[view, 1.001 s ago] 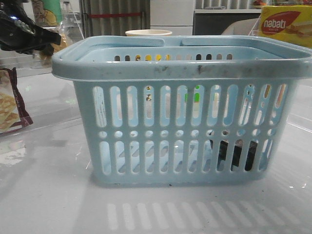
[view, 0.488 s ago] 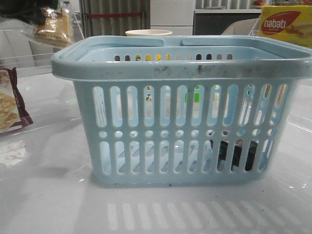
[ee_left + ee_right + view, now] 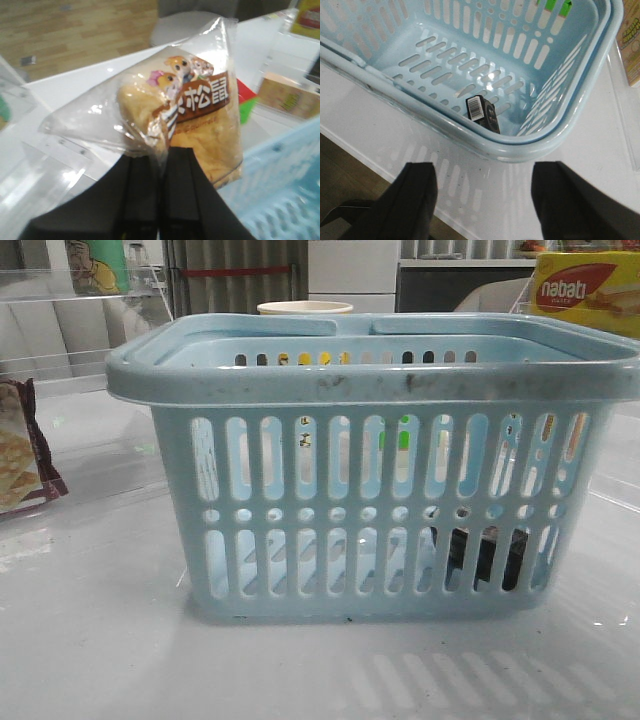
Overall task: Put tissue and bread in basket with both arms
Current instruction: 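Carry the bread cake over the basket and lower it inside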
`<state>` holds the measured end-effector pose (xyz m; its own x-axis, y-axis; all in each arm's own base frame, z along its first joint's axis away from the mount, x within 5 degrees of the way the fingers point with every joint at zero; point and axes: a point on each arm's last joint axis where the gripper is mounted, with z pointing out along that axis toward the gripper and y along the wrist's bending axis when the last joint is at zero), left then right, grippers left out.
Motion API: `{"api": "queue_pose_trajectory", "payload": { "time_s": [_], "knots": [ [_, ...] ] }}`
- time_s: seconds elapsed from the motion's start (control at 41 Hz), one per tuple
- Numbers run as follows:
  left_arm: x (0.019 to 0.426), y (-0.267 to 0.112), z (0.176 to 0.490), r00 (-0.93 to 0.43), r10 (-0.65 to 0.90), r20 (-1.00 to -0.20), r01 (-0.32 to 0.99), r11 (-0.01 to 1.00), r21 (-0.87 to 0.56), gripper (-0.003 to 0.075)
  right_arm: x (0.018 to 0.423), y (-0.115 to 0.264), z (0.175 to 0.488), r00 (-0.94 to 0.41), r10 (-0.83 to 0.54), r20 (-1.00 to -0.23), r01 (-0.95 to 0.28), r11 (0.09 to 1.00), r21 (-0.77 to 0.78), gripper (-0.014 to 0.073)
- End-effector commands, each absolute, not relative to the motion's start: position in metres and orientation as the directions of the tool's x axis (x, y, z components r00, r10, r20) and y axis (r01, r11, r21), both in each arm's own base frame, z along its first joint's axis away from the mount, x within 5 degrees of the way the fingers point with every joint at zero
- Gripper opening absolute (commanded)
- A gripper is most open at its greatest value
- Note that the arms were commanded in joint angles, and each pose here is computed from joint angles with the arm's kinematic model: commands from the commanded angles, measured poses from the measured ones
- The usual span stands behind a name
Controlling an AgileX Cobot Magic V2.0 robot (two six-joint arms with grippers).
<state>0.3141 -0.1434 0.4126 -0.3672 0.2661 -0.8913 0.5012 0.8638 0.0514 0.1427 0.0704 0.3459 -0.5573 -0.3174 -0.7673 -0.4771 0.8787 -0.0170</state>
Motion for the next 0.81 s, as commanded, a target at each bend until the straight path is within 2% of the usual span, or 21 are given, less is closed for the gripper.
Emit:
{"api": "queue_pose_trajectory", "payload": {
  "time_s": [0.0,0.244,0.659,0.733,0.781],
  "knots": [
    [0.284,-0.160,0.441,-0.291,0.278,-0.915,0.576,0.815,0.065,0.0091,0.145,0.070,0.360,-0.491,-0.286,-0.823,-0.466,0.884,-0.029,0.0514],
    [0.263,-0.206,0.417,-0.354,0.412,-0.840,0.710,0.702,0.045,0.0091,0.145,0.070,0.360,-0.491,-0.286,-0.823,-0.466,0.884,-0.029,0.0514],
    [0.302,-0.248,0.336,-0.475,0.522,-0.709,0.732,0.681,0.011,0.0091,0.145,0.070,0.360,-0.491,-0.286,-0.823,-0.466,0.884,-0.030,0.0514],
    [0.308,-0.252,0.325,-0.486,0.530,-0.695,0.731,0.682,0.008,0.0115,0.145,0.070,0.360,-0.491,-0.286,-0.823,-0.466,0.884,-0.030,0.0514],
    [0.310,-0.253,0.322,-0.485,0.528,-0.697,0.730,0.683,0.009,0.0160,0.145,0.070,0.360,-0.491,-0.286,-0.823,-0.466,0.884,-0.030,0.0514]
  ]
}}
